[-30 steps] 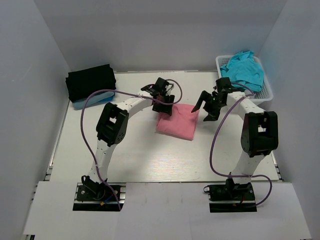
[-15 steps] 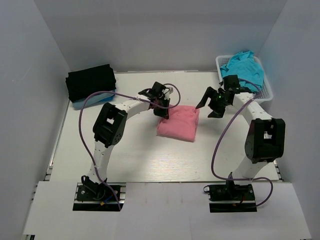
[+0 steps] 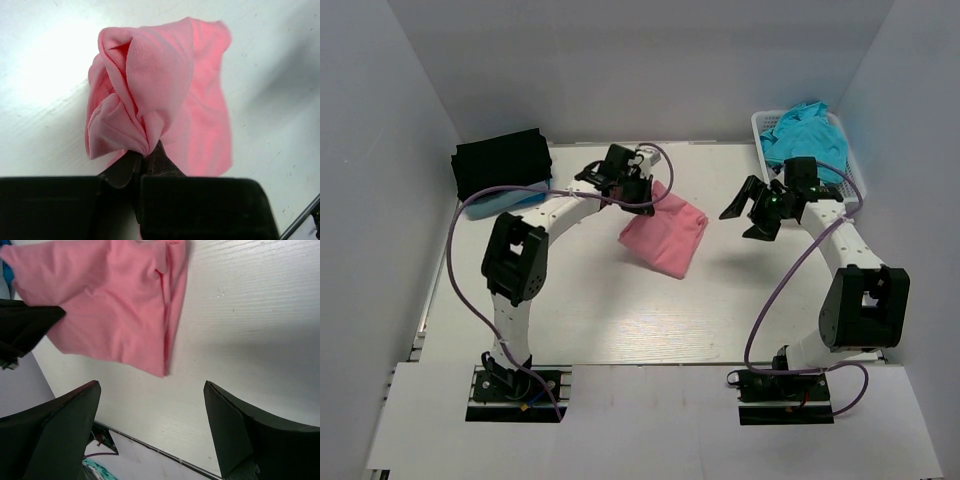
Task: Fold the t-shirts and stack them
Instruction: Put the neatly folded tshirt into the corner of the board with the left arm
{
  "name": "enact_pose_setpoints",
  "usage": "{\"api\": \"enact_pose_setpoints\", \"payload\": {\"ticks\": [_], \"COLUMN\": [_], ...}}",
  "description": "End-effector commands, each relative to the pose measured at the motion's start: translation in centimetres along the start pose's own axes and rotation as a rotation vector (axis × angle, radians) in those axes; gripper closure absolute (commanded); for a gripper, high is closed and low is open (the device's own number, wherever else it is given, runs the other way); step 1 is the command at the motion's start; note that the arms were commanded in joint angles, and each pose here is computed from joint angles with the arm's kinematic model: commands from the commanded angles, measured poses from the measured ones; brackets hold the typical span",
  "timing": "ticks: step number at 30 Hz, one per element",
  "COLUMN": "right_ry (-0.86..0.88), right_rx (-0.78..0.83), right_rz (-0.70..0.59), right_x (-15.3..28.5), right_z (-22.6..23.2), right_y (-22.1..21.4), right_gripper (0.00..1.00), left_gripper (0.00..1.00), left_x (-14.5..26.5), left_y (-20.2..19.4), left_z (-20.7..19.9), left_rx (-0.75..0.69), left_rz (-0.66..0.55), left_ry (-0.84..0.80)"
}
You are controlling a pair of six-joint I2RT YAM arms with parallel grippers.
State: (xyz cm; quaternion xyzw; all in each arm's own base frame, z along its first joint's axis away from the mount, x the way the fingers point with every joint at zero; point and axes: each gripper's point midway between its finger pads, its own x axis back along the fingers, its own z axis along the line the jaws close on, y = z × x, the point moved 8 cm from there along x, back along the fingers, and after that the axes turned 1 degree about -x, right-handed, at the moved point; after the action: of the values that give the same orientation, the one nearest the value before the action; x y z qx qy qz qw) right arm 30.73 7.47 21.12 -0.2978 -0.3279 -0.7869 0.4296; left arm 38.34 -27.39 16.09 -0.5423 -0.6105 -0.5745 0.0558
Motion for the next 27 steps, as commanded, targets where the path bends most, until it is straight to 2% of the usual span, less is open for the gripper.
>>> {"api": "enact_pose_setpoints", "payload": {"ticks": [1, 5, 13, 21, 22, 27], "right_ry": [0.047, 0.066, 0.084, 0.101, 0.109, 0.101], "right_rx": [0.009, 0.002, -0.009, -0.029, -0.026, -0.038], "right_rz": [-0.014, -0.020, -0.048, -0.069, -0.072, -0.096], "right_x": [0.8, 1.3, 2.3, 2.9, 3.0, 3.4], "right_z": [0.2, 0.4, 0.8, 1.8, 1.9, 2.1], "right_y": [-0.3, -0.5, -0.5, 0.2, 0.3, 0.5], "right_gripper": [0.10, 0.10, 0.10, 0.10, 0.10, 0.10], "left_gripper": [1.00, 1.00, 1.00, 1.00, 1.00, 1.00], "left_x": [3.9, 5.3, 9.2, 12.6, 14.0, 17.3], "left_y": [3.5, 5.0, 9.2, 11.0, 12.2, 13.5], "left_z": [0.3, 1.4, 7.6, 14.6, 15.7, 19.7], "left_rx": [-0.081, -0.106, -0.234, -0.188, -0.189, -0.158], "left_rz": [-0.109, -0.102, -0.124, -0.174, -0.224, -0.300], "left_ry": [-0.023, -0.034, 0.154, 0.249, 0.270, 0.340]}}
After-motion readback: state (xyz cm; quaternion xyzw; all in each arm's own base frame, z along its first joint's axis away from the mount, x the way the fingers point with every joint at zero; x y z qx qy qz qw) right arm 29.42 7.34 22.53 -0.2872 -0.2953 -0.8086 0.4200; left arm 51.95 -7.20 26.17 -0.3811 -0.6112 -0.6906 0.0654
